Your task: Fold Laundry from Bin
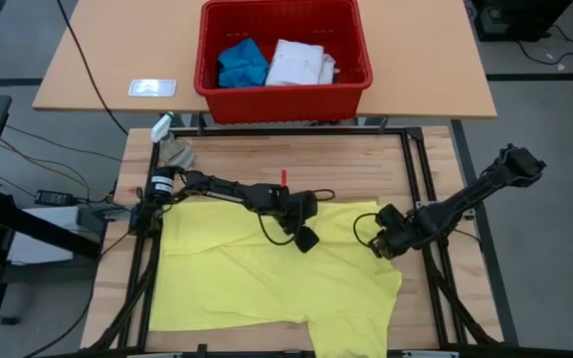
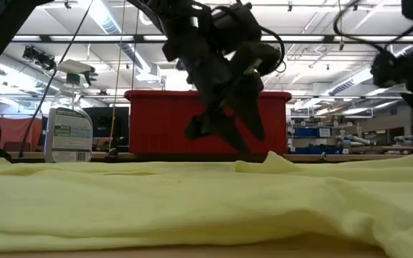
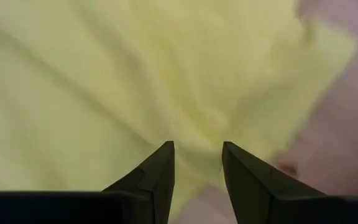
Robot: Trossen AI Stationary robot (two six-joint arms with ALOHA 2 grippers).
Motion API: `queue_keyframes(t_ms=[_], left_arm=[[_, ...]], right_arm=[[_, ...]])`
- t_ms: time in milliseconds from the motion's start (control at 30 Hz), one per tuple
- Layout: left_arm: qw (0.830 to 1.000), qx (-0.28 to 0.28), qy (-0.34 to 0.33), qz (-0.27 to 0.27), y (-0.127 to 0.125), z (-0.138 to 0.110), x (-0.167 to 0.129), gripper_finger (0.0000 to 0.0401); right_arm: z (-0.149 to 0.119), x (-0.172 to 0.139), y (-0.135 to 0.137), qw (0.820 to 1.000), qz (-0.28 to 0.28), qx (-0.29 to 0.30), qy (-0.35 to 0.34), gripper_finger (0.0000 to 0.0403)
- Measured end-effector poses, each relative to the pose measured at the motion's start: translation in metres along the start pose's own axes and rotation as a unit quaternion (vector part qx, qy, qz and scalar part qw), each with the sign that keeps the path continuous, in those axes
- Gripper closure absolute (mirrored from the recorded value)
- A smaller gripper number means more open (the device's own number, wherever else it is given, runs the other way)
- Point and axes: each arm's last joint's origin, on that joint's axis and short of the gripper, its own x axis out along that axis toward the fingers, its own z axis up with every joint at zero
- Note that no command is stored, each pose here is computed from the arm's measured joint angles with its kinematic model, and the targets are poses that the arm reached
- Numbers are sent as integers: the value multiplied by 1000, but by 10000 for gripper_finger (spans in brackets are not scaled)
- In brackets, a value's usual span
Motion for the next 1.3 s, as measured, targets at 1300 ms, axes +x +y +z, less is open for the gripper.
queue_keyframes(t_ms=[1300], left_arm=[[943,-28,280,176,21,-67,9,230]], right_arm=[[101,83,-23,1000,-14,0,2,341]])
